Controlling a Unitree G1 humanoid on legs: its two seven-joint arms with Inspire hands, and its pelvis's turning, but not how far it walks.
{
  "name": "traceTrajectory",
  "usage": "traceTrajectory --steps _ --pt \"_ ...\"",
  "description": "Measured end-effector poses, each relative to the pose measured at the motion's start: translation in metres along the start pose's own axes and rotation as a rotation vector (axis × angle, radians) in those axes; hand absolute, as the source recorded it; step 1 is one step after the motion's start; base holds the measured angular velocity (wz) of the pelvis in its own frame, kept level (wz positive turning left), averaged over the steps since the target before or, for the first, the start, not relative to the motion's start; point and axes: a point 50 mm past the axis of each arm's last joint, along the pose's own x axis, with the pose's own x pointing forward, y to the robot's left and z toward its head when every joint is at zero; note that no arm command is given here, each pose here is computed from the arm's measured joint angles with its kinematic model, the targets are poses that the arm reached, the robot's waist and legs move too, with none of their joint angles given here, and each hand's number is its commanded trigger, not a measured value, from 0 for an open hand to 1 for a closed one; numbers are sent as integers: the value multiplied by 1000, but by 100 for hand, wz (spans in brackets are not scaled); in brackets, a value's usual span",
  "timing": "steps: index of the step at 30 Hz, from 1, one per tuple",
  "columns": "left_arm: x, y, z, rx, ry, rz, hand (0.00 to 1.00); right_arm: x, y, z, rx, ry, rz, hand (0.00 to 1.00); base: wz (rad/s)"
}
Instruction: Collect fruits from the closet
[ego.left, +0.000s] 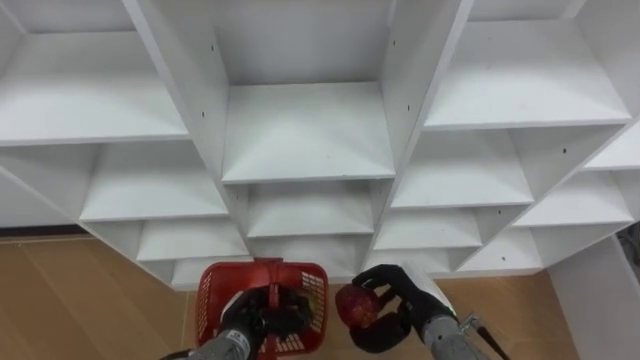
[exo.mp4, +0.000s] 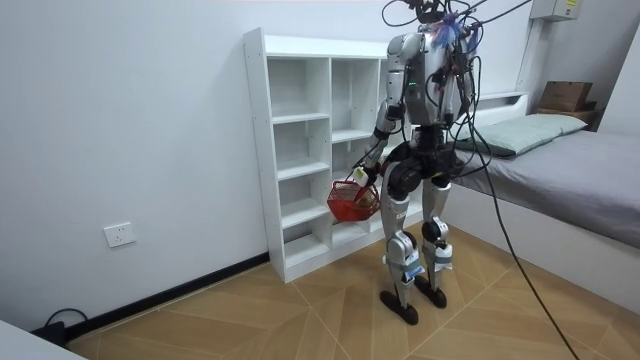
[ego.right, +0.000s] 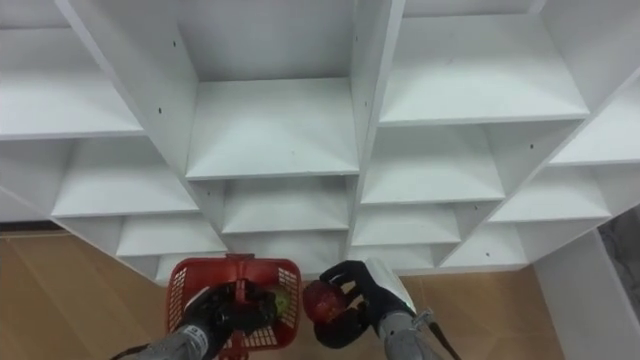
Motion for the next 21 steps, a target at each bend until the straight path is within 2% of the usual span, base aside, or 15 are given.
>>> traceTrajectory --steps 21 --pt "1 -11 0 -2 -2 -40 100 9 -2 7 -20 0 30 100 0"
